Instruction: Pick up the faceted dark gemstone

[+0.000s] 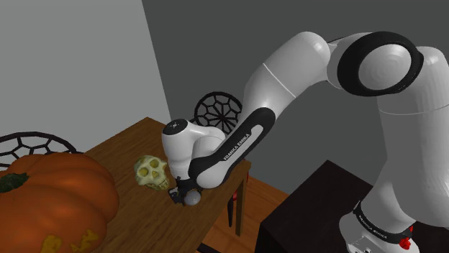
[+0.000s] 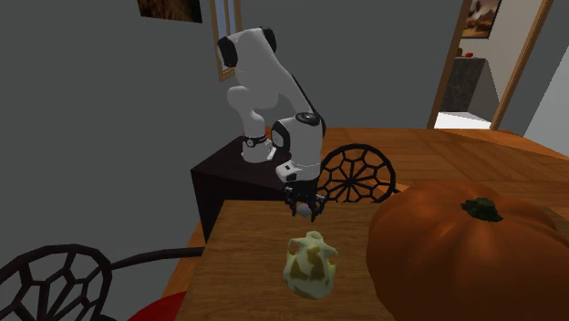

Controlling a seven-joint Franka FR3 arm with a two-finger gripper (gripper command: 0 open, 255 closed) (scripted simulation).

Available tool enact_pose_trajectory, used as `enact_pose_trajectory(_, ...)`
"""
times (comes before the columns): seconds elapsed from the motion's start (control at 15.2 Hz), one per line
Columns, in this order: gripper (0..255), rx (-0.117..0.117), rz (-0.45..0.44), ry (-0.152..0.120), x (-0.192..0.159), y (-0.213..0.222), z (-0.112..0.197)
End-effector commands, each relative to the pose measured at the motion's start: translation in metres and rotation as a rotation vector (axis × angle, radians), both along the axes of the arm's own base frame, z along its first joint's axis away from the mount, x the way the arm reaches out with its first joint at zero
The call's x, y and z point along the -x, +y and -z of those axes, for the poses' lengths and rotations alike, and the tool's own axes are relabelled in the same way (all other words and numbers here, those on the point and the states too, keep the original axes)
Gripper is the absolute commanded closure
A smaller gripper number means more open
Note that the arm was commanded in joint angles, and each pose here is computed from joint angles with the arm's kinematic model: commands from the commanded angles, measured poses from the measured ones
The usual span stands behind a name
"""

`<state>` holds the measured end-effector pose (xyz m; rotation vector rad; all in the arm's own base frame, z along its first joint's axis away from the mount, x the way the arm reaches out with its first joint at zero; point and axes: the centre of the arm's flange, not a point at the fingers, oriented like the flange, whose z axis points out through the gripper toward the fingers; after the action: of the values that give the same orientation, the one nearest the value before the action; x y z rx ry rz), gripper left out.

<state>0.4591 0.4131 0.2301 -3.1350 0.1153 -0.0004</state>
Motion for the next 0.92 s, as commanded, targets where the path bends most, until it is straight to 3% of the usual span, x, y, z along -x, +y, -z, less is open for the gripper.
enact_pose_trajectory(0.0, 255, 0.001, 0.000, 0.000, 0.000, 0.000, 0.001)
enact_pose_trajectory(0.53, 255, 0.001, 0.000, 0.000, 0.000, 0.000, 0.001)
enact_pose_trajectory(0.86, 255, 0.001, 0.000, 0.000, 0.000, 0.000, -0.025)
